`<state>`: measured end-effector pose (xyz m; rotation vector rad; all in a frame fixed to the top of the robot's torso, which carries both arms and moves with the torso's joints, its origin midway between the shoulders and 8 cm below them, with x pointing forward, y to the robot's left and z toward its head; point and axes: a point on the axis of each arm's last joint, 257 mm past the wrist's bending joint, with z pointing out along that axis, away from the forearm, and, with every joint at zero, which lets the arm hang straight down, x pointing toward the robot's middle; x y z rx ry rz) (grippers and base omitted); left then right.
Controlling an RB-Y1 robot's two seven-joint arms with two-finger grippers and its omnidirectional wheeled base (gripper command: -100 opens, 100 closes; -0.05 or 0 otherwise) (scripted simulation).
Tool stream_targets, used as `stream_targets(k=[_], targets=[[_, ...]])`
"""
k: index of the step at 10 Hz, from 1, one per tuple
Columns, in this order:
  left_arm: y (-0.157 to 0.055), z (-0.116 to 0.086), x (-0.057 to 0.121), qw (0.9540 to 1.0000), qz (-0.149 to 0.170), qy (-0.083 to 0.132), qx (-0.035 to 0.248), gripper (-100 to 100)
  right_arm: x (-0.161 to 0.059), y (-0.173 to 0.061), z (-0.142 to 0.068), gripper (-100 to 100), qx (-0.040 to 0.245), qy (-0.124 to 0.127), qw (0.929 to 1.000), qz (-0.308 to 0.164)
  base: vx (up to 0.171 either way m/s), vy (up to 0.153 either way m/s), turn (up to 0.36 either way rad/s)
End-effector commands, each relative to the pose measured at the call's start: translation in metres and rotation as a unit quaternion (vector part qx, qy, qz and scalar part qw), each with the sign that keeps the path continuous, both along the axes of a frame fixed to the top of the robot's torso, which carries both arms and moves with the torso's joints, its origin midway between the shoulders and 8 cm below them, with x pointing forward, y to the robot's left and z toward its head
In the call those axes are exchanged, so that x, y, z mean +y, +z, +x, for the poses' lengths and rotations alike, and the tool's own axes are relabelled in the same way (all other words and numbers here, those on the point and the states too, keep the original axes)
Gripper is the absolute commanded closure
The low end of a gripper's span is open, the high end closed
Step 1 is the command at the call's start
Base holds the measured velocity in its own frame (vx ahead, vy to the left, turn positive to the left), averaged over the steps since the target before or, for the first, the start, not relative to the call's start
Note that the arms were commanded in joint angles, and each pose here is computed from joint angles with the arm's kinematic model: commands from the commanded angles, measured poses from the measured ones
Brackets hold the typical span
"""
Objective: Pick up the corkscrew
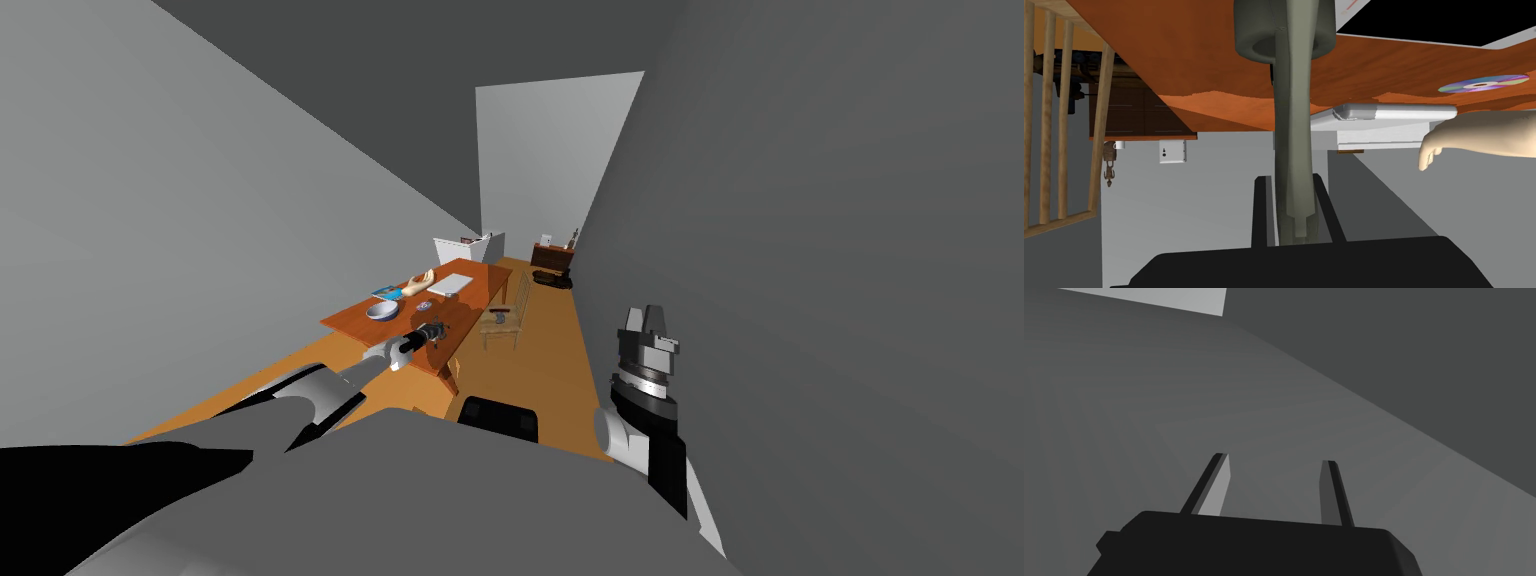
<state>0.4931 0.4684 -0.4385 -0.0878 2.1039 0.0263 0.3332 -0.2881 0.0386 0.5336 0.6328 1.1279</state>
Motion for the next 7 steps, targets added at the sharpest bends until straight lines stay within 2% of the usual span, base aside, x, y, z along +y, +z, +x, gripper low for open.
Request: stream_targets(k=[1, 2, 3, 4, 5, 6, 7], targets=[[0.000, 0.000, 0.000, 1.0000, 0.000, 0.000, 0.000, 0, 0.000, 0.000, 0.000, 0, 0.000, 0.000, 1.0000, 0.000, 0.000, 0.000, 0.000], [-0.009, -0.016, 0.006, 0.9999, 0.000, 0.008, 0.010, 100, 0.000, 0.000, 0.000, 0, 0.000, 0.000, 1.0000, 0.000, 0.033, 0.009, -0.045], [-0.011, -0.024, 0.009, 0.9998, 0.001, 0.014, 0.013, 100, 0.000, 0.000, 0.000, 0, 0.000, 0.000, 1.0000, 0.000, 0.070, 0.026, -0.049], [-0.010, -0.027, -0.001, 1.0000, -0.004, 0.004, 0.008, 100, 0.000, 0.000, 0.000, 0, 0.000, 0.000, 1.0000, 0.000, 0.062, 0.021, -0.002], [-0.015, -0.040, 0.007, 0.9998, -0.001, 0.014, 0.016, 100, 0.000, 0.000, 0.000, 0, 0.000, 0.000, 1.0000, 0.000, 0.055, 0.022, -0.023], [-0.017, -0.045, 0.002, 0.9998, -0.004, 0.010, 0.016, 100, 0.000, 0.000, 0.000, 0, 0.000, 0.000, 1.0000, 0.000, 0.042, 0.012, -0.026], [-0.012, -0.040, -0.003, 0.9999, -0.006, 0.005, 0.009, 100, 0.000, 0.000, 0.000, 0, 0.000, 0.000, 1.0000, 0.000, 0.017, 0.001, 0.010]])
